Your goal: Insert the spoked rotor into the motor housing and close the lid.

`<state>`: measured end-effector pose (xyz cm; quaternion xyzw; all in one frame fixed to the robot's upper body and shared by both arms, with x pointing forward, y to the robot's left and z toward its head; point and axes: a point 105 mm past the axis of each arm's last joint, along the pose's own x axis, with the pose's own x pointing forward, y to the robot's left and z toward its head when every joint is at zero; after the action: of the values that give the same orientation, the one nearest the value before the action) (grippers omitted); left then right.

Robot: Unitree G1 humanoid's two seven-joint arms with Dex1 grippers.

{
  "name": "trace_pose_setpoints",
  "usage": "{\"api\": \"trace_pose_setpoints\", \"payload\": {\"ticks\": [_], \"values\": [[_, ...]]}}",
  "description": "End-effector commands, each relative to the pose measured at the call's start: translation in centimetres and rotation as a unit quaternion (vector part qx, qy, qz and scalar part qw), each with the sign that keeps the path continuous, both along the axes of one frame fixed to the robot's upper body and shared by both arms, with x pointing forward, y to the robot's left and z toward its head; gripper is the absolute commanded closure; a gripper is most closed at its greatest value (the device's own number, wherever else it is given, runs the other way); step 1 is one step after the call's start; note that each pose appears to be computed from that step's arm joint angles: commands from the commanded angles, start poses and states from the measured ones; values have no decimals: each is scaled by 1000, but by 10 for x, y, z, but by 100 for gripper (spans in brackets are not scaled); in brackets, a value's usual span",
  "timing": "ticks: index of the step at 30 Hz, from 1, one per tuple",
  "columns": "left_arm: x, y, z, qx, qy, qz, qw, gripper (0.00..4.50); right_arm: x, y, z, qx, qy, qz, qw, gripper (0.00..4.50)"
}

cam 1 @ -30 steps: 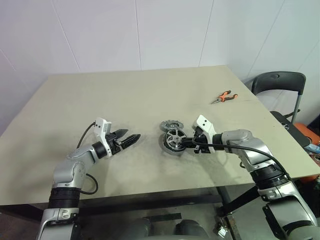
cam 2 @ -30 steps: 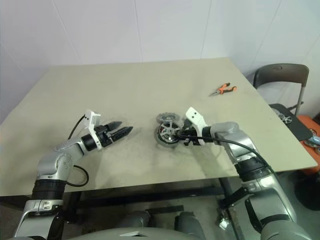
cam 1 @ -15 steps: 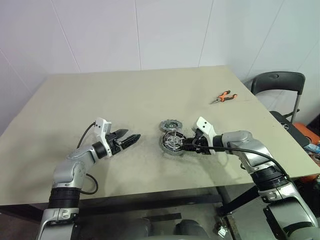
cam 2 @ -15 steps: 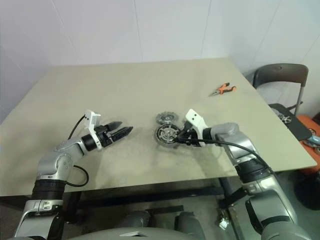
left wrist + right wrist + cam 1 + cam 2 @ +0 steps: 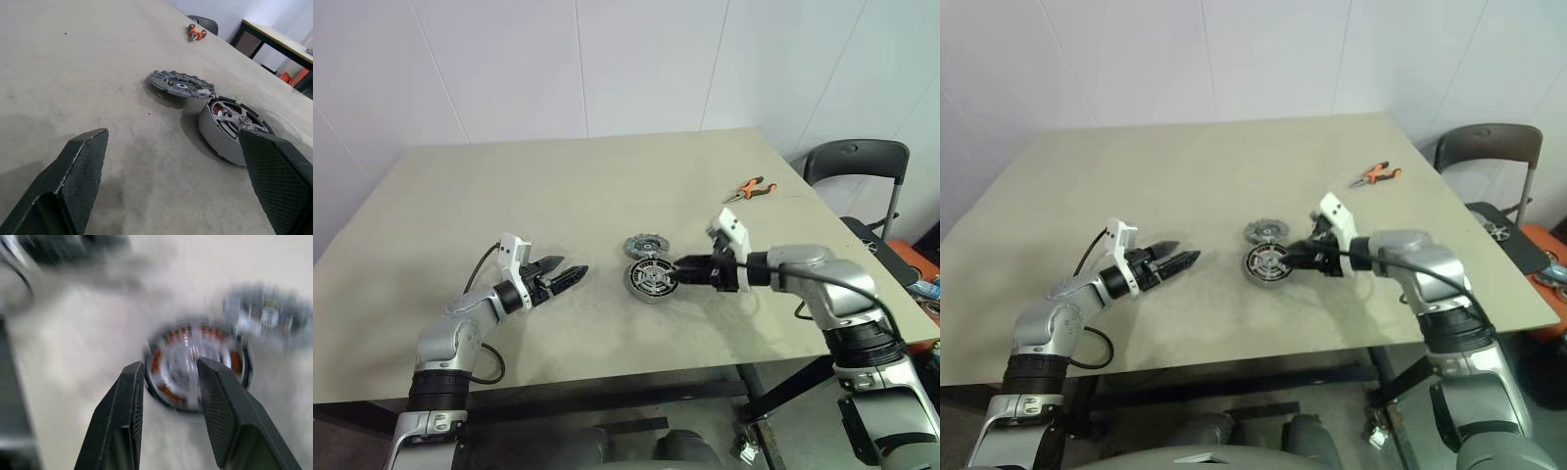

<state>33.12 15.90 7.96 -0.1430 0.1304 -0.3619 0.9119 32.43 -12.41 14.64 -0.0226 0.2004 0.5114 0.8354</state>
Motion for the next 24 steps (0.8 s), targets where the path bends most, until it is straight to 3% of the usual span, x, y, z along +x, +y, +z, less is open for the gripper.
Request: {"api": "trace_pose_setpoints", "payload": {"ticks": [1,4,15,24], "values": [[3,-1,19,-5,-33,-5,999,0,-7,10,12,27,-15,13,999,357],[3,-2,19,-5,-32,-8,999,0,-11,14,2,11,-12,12,1000,448],[5,-3,21,-2,-34,-12,999,0,15,34,-21,-23,-60,-42,997,448],[4,-5,22,-3,-35,-12,999,0,16,30,-88,-99,-24,-63,993,448]]}}
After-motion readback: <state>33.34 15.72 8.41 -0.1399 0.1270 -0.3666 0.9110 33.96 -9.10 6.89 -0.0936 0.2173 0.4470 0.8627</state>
